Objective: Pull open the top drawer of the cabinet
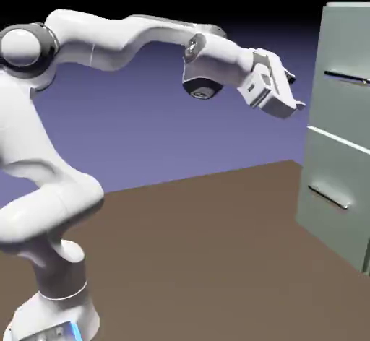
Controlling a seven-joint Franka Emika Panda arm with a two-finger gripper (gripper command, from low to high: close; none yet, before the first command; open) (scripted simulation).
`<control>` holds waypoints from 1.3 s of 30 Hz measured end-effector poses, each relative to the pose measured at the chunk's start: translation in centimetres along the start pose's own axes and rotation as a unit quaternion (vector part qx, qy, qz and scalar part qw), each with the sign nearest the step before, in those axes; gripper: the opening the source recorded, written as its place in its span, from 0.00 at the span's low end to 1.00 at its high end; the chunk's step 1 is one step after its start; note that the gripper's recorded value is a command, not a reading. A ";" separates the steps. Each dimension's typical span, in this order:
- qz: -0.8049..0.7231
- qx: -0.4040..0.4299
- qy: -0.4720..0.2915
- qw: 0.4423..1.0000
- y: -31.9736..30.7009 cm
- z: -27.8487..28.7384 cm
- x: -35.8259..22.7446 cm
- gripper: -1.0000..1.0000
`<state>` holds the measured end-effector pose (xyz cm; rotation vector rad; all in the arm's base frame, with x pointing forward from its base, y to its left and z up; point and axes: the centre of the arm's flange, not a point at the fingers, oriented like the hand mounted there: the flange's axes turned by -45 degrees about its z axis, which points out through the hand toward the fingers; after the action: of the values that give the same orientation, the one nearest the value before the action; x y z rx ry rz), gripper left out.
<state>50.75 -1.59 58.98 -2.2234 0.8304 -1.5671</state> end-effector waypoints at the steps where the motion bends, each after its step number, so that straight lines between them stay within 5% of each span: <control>1: 0.012 0.005 0.002 1.000 -0.2 0.4 0.0 0.50; 17: 0.234 0.097 0.028 0.967 -2.3 8.0 -1.2 0.50; 30: 0.440 0.185 0.043 0.878 -4.9 13.1 -1.0 0.50; 37: 0.439 0.186 0.044 0.878 -6.3 17.0 0.1 0.50; 38: 0.440 0.185 0.043 0.878 -6.4 17.7 0.2 0.00; 39: 0.440 0.185 0.043 0.878 -6.4 17.7 0.2 0.00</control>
<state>69.04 1.78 56.18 -1.2096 1.2086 -1.2086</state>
